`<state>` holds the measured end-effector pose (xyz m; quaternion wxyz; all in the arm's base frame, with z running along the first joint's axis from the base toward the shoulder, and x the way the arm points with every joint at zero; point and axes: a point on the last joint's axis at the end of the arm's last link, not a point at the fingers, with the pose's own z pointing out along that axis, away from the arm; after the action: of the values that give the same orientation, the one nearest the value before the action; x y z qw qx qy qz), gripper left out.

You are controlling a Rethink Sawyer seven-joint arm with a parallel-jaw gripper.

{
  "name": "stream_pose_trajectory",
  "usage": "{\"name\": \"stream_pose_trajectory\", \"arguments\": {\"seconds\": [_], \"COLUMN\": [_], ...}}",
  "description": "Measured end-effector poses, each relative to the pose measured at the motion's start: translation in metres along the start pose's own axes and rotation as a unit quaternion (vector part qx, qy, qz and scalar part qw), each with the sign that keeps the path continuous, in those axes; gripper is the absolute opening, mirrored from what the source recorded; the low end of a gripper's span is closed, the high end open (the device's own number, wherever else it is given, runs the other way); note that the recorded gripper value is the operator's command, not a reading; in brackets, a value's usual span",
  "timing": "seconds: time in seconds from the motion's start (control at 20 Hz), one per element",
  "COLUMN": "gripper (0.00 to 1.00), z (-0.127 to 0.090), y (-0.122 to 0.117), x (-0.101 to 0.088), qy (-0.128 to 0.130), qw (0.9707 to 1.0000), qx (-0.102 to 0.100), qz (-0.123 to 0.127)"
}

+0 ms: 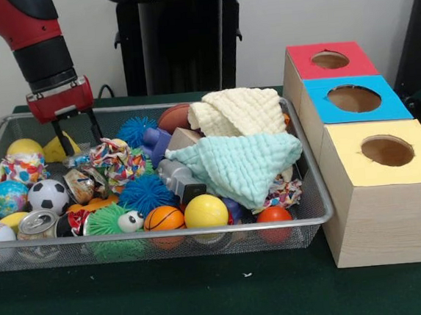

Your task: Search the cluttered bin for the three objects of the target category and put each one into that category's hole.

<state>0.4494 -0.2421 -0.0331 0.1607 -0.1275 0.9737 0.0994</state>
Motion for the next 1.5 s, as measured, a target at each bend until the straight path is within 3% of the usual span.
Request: {"name": "stream_pose_trajectory", "arguments": {"seconds": [0.45,0.95,1.1,1.15,1.25,1.35,1.4,1.45,1.5], "gripper": [1.00,1.00,1.00,1.00,1.00,1.00,1.00,1.00,1.00], "z": [-0.003,-0.011,-0.011,-0.010,-0.005,-0.001,0.002,0.004,0.008], "y": [0.006,0.005,0.005,0.006,0.011,0.015,0.019,0.022,0.027], "x": [0.001,-0.013,-0.021,-0.023,-0.029,-0.031,-0.033,-0.034,-0.037], "qy": [0.003,-0.001,-0.007,-0.008,-0.013,-0.015,-0.016,-0.017,-0.015], "qw": [1.0000,0.9993,0.9964,0.9950,0.9873,0.9802,0.9736,0.9691,0.9578], "qx": [-0.002,0.017,0.038,0.044,0.065,0.076,0.084,0.089,0.100], "qz": [-0.009,-0.034,-0.075,-0.090,-0.145,-0.182,-0.211,-0.229,-0.269]}}
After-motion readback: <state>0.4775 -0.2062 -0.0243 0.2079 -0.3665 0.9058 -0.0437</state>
